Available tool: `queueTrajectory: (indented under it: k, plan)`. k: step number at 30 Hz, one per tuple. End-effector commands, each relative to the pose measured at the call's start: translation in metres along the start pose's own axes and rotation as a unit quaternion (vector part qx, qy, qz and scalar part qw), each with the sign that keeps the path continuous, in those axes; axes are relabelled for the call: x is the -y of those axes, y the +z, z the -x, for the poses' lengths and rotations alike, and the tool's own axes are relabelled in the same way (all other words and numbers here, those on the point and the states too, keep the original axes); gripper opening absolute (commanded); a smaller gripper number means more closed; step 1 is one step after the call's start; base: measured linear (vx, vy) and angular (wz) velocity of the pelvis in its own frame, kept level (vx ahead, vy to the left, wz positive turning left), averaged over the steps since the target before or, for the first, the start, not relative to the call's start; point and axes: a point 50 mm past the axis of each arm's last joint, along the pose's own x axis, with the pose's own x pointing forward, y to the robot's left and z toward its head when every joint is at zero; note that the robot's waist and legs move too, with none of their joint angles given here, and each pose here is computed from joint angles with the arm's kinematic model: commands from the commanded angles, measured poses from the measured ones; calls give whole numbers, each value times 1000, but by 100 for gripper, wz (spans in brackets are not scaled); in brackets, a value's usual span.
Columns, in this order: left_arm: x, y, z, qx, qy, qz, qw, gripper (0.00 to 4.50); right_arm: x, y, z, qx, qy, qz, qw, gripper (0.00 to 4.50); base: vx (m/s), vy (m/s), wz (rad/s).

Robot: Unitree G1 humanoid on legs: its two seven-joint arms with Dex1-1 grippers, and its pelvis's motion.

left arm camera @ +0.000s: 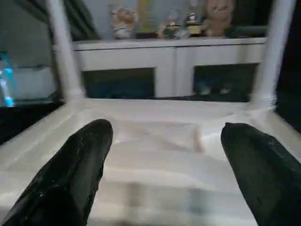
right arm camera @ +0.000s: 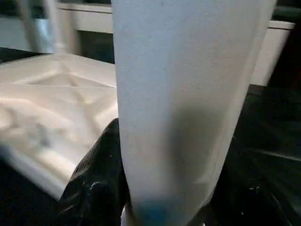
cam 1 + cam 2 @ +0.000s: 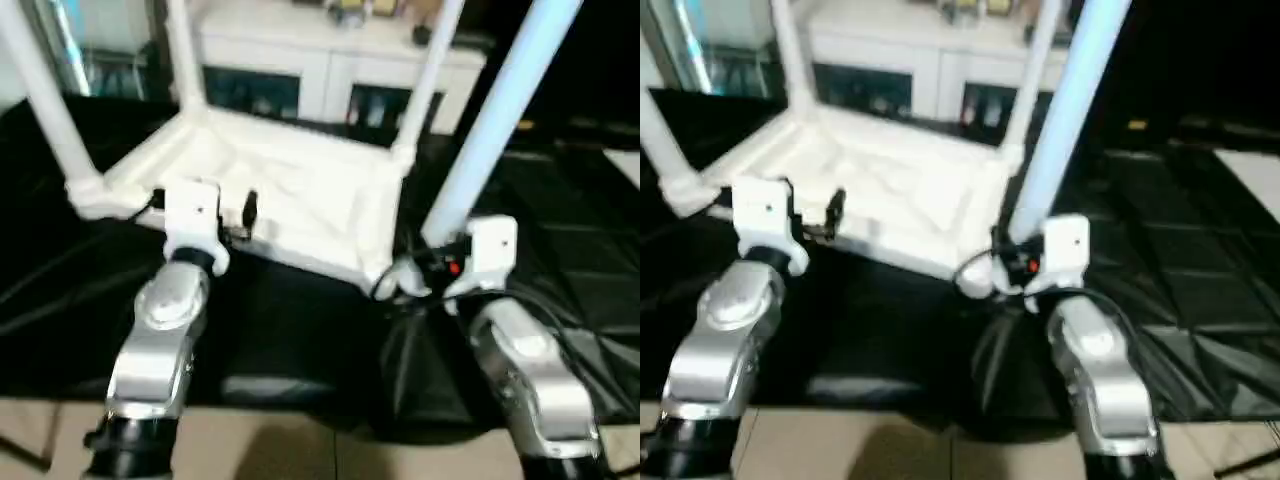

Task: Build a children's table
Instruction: Move to table

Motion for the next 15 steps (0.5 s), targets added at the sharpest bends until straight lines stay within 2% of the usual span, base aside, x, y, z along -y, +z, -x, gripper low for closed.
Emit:
queueTrajectory:
  k: [1,7,12,15]
  plan:
    - [-2,3,-2,2,-1,-7,1000,424,-2,6,-2,15,4,0,1000,186,86,-12,7]
    - [-2,4,-2,2,-3,-7,1000,424,-2,5,-1,16,-2,-15,1000,186,111,-27,-1]
    - [-1,4,-2,2,-5,-6,1000,424,1,3,0,11,-6,-12,1000,186,52,-59,3]
    - [-1,4,-2,2,-6,-6,1000,424,2,3,1,10,-6,-13,1000,186,86,-9,-25]
